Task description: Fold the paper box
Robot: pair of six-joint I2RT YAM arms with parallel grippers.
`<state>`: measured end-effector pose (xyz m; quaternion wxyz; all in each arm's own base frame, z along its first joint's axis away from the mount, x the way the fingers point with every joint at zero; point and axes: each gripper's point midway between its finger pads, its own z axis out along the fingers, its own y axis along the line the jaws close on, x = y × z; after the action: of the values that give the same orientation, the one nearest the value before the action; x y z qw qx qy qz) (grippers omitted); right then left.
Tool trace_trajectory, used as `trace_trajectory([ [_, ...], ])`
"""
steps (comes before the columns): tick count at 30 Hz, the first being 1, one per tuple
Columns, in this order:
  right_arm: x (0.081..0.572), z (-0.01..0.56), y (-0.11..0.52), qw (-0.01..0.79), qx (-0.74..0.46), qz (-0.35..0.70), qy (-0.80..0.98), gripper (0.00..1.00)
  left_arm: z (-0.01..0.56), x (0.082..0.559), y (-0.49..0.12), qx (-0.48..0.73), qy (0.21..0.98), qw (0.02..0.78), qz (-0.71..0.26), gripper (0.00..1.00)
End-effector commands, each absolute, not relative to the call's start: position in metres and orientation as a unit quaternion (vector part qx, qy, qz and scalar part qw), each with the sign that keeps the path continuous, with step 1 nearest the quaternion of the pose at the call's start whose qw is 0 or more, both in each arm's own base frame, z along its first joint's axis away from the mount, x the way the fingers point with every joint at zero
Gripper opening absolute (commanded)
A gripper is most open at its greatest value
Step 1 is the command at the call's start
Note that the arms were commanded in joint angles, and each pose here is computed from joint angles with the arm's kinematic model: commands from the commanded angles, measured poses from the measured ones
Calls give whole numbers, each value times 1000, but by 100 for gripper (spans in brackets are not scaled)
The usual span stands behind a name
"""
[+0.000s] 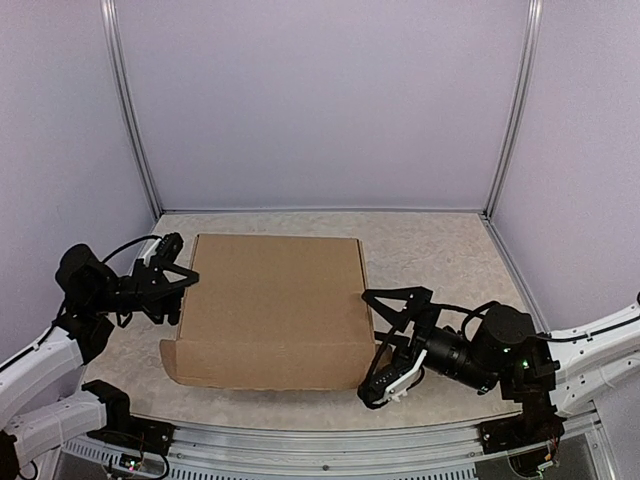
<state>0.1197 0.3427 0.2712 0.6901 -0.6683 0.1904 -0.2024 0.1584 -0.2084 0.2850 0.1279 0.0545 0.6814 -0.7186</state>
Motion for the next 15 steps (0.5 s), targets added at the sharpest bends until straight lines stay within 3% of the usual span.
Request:
trace_trajectory([
  [1,116,267,339,695,-660,-186,214,100,289,153,-209,75,682,132,-716,33],
  [15,99,265,337,708,-648,-175,219,100,277,154,-209,67,692,131,-707,33],
])
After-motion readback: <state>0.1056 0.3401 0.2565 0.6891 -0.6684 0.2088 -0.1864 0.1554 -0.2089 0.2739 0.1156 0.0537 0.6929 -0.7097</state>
